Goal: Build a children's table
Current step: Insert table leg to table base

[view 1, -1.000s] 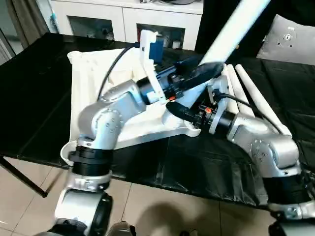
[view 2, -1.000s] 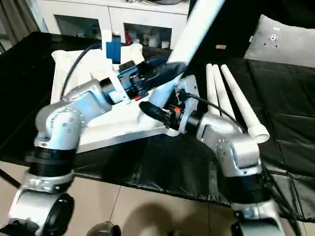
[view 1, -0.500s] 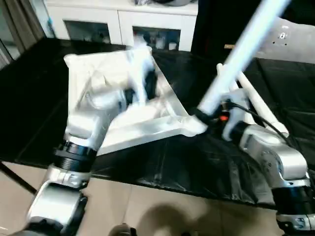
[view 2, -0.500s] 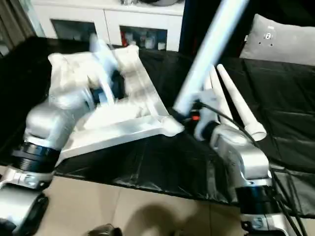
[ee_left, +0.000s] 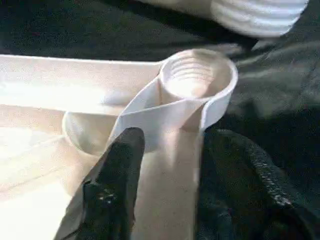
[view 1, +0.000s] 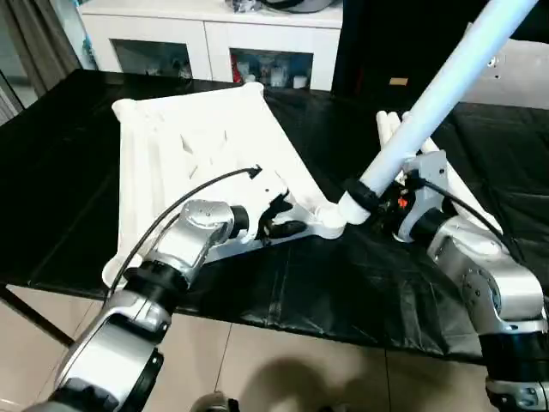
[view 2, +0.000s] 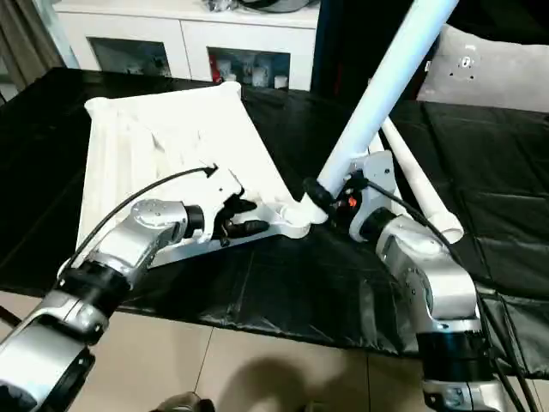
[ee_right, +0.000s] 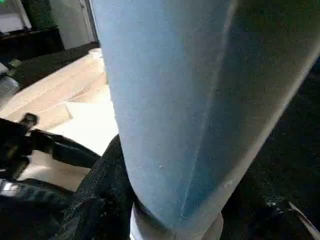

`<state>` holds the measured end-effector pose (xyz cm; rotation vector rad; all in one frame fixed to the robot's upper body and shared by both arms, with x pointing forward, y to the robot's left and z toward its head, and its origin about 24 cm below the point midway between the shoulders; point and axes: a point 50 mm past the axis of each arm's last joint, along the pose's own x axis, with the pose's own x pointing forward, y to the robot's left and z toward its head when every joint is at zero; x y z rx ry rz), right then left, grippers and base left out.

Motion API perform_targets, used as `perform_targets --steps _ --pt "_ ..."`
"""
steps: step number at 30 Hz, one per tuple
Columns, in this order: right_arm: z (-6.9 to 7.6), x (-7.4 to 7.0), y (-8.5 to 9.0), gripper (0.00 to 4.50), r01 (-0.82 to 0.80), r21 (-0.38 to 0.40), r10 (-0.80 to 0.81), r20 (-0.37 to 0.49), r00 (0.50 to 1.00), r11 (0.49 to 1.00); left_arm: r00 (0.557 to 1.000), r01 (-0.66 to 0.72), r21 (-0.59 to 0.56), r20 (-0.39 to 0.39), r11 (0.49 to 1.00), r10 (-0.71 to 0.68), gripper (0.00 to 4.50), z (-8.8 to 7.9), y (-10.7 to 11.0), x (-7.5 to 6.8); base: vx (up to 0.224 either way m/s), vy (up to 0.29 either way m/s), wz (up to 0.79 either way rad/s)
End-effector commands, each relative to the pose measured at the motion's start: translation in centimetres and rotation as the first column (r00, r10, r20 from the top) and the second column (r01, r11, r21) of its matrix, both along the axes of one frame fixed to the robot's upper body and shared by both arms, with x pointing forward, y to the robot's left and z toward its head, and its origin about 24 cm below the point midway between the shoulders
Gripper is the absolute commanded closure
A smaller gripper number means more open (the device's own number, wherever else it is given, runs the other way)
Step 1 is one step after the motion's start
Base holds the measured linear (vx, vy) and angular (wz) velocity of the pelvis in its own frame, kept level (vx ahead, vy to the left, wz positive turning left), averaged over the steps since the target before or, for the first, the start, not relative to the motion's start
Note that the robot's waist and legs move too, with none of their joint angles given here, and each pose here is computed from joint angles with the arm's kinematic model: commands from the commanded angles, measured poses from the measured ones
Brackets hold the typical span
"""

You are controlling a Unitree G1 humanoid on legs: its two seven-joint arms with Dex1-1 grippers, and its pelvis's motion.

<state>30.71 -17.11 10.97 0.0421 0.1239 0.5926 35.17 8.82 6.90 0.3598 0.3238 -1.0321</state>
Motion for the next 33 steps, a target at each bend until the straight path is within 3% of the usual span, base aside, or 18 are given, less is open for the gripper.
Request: perform_targets --steps 1,15,26,29,33 --pt "0.7 -0.1 0.4 2.61 -0.027 0.008 0.027 0.031 0.999 1.000 1.000 0.020 0.044 0.017 0.999 -0.020 2.46 -0.2 0.3 0.2 0.000 0.000 0.00" --pt "0.6 -0.1 0.7 2.61 -0.055 0.006 0.055 0.018 0.998 0.998 0.995 0.097 0.089 -0.033 0.991 -0.094 3.47 -1.0 1.0 0.0 0.000 0.000 0.00" --pt "0.3 -0.1 1.1 2.61 -0.101 -0.022 0.101 -0.011 0.995 0.995 0.994 0.109 0.124 -0.020 0.986 -0.107 4.27 -1.0 1.4 0.2 0.000 0.000 0.00" --pt "0.0 0.1 1.3 2.61 -0.134 -0.058 0.131 -0.041 0.991 0.989 0.988 0.153 0.177 -0.011 0.972 -0.153 4.46 -1.4 1.7 -0.1 0.000 0.000 0.00" --pt "-0.4 0.2 1.5 2.61 -0.178 -0.083 0.172 -0.075 0.982 0.980 0.956 0.284 0.155 0.033 0.946 -0.293 4.50 -0.9 1.3 -1.0 0.000 0.000 0.00"
